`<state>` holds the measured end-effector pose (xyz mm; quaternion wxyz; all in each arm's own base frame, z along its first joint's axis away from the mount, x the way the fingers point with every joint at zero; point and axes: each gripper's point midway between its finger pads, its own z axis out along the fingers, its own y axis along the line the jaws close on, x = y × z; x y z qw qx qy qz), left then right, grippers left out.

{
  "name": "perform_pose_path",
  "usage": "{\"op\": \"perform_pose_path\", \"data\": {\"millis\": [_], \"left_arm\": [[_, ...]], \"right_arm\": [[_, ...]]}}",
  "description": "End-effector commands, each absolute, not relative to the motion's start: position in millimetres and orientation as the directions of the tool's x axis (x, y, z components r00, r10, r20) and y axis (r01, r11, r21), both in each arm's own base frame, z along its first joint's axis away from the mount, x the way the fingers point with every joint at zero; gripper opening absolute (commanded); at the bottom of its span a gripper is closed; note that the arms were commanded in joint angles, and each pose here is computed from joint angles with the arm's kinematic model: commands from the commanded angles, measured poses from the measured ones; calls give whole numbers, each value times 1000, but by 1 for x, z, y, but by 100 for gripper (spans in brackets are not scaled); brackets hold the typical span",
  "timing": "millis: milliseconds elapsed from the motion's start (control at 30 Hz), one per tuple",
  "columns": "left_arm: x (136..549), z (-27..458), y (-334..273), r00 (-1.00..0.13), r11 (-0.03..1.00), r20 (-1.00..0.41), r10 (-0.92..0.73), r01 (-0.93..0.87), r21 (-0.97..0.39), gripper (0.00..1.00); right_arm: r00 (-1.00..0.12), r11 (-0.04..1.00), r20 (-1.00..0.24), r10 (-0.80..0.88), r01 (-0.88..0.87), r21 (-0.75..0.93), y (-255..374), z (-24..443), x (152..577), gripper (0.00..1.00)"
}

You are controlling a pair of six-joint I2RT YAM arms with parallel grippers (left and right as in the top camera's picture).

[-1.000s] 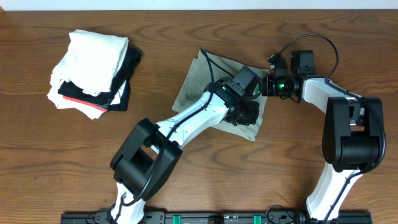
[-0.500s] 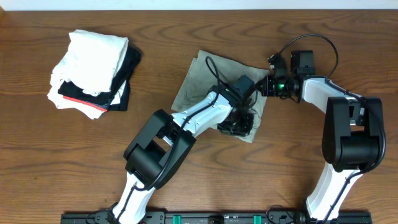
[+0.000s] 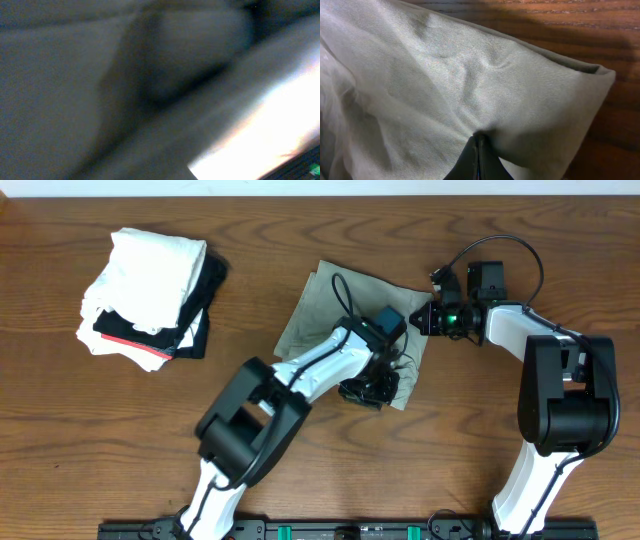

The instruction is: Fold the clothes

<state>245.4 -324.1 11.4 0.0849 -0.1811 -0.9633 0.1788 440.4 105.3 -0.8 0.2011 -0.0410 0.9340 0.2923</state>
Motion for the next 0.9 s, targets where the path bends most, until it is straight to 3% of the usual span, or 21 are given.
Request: {"op": "perform_pose_path", "data": {"millis": [0, 133, 233, 667, 867], "left_arm": [[276, 69, -315, -933, 874, -107, 344, 360, -326, 6], [309, 103, -287, -939, 920, -240, 248, 305, -246, 6], [325, 107, -270, -947, 934, -255, 196, 259, -246, 6], [354, -1, -183, -1000, 992, 13, 9, 7, -128, 6], [366, 0, -150, -997, 986, 35, -75, -79, -144, 6]], "right_arm": [[-948, 866, -316, 28, -135, 481, 96, -40, 423, 1], [-949, 866, -315, 28, -134, 481, 96, -40, 423, 1], [-949, 866, -315, 28, -134, 481, 96, -40, 423, 1], [-951, 867, -309, 28, -131, 481, 96, -40, 421, 1], [-951, 867, -308, 28, -131, 481, 96, -40, 421, 1]]}}
